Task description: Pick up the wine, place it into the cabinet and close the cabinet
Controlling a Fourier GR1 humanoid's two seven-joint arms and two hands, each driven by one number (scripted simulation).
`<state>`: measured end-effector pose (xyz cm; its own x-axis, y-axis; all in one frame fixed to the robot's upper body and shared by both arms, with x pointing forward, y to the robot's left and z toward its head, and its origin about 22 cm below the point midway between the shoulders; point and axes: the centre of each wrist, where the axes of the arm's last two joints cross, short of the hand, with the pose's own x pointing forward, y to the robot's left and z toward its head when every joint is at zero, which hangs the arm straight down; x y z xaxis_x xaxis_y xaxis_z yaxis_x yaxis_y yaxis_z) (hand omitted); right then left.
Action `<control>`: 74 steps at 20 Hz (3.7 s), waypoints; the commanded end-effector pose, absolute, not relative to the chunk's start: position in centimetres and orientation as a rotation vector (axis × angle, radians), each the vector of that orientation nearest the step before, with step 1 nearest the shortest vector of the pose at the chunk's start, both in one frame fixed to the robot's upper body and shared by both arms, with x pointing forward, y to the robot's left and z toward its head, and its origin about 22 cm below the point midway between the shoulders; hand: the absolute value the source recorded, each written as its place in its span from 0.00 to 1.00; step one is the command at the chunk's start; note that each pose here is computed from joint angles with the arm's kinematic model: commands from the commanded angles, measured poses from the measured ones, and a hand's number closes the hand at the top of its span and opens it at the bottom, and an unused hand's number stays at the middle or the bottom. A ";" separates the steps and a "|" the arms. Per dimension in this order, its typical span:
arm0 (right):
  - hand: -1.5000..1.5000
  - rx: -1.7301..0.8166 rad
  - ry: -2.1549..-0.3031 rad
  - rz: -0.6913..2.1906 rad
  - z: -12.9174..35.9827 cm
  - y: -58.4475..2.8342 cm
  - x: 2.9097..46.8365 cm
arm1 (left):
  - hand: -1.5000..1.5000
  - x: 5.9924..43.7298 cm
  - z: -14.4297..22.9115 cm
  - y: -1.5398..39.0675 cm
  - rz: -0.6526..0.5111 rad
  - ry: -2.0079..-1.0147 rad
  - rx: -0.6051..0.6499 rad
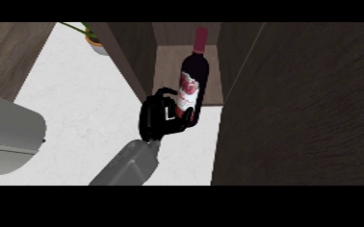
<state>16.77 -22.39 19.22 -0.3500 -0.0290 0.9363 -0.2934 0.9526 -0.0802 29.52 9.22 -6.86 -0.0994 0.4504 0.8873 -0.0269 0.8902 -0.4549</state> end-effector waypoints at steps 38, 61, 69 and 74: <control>0.00 0.358 -1.957 0.315 18.2 -20.8 18.8 | 1.00 40.5 0.2 9.0 0.478 -1.579 -0.195; 0.00 0.378 -1.946 0.349 17.5 -20.5 19.5 | 0.00 38.7 0.0 6.7 0.549 -1.559 -0.203; 0.00 0.394 -1.949 0.340 17.7 -20.7 19.4 | 0.00 39.1 -0.5 7.4 0.590 -1.564 -0.166; 0.00 0.398 -1.950 0.334 17.6 -20.3 19.8 | 0.00 39.5 0.6 6.6 0.559 -1.566 -0.100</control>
